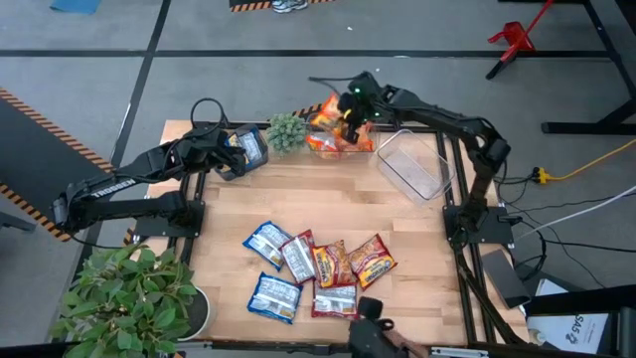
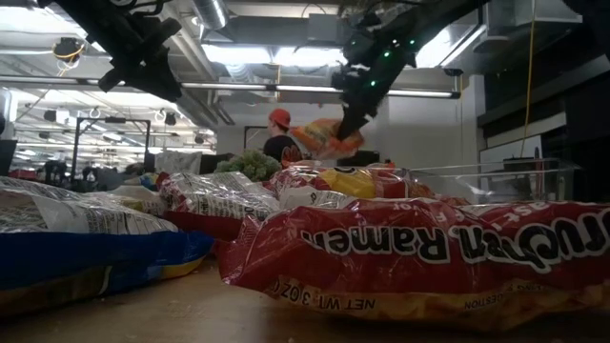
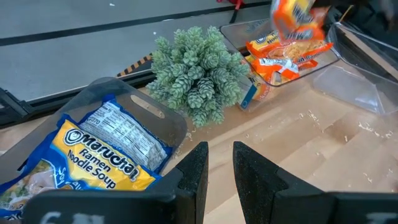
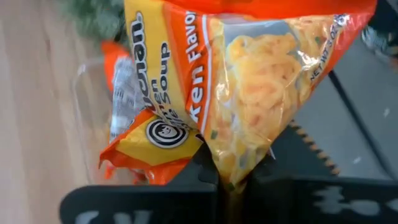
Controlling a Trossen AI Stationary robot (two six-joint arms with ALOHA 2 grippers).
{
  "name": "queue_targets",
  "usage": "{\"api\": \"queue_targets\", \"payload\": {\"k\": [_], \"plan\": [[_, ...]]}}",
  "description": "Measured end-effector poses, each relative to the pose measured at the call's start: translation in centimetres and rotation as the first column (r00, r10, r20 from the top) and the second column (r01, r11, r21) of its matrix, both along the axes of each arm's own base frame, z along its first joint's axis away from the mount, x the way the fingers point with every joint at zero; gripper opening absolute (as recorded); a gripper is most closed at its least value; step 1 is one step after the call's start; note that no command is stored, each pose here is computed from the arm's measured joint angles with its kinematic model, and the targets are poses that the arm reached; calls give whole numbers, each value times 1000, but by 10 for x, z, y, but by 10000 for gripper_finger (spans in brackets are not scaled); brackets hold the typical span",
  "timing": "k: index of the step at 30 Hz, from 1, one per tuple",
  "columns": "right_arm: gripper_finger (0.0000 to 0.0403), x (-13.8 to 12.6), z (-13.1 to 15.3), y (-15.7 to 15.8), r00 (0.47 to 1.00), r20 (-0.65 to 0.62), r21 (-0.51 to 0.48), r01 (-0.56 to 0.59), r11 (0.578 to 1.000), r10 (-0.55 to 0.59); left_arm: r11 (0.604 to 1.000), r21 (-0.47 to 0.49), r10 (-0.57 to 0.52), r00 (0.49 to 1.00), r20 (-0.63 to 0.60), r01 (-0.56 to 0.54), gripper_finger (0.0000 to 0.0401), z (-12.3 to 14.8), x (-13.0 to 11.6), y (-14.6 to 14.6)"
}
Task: Sort Maruchan noodles
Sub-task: Put the orange noodle pack into the left transparent bin, then put the red noodle pack into the right transparent bin
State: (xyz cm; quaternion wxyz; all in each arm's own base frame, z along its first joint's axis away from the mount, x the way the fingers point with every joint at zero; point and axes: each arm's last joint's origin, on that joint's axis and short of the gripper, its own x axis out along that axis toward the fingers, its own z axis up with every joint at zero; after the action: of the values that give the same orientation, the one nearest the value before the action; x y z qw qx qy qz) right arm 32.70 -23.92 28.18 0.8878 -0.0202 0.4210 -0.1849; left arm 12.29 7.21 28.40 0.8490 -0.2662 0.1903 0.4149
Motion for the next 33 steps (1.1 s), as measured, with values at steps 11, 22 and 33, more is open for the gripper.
{"api": "queue_targets", "payload": {"k": [11, 22, 33], "plan": [[6, 14, -27, -12, 953, -221, -161, -245, 956, 207, 1000, -1, 1, 1000, 1, -1, 69, 0, 0, 0], [123, 18, -25, -15, 926, -250, -252, -345, 904, 284, 1000, -1, 2, 1000, 1, -2, 69, 0, 0, 0], [221, 12, 5, -10, 966, -211, -367, -218, 904, 147, 1000, 4, 5, 1000, -3, -5, 69, 0, 0, 0]]}}
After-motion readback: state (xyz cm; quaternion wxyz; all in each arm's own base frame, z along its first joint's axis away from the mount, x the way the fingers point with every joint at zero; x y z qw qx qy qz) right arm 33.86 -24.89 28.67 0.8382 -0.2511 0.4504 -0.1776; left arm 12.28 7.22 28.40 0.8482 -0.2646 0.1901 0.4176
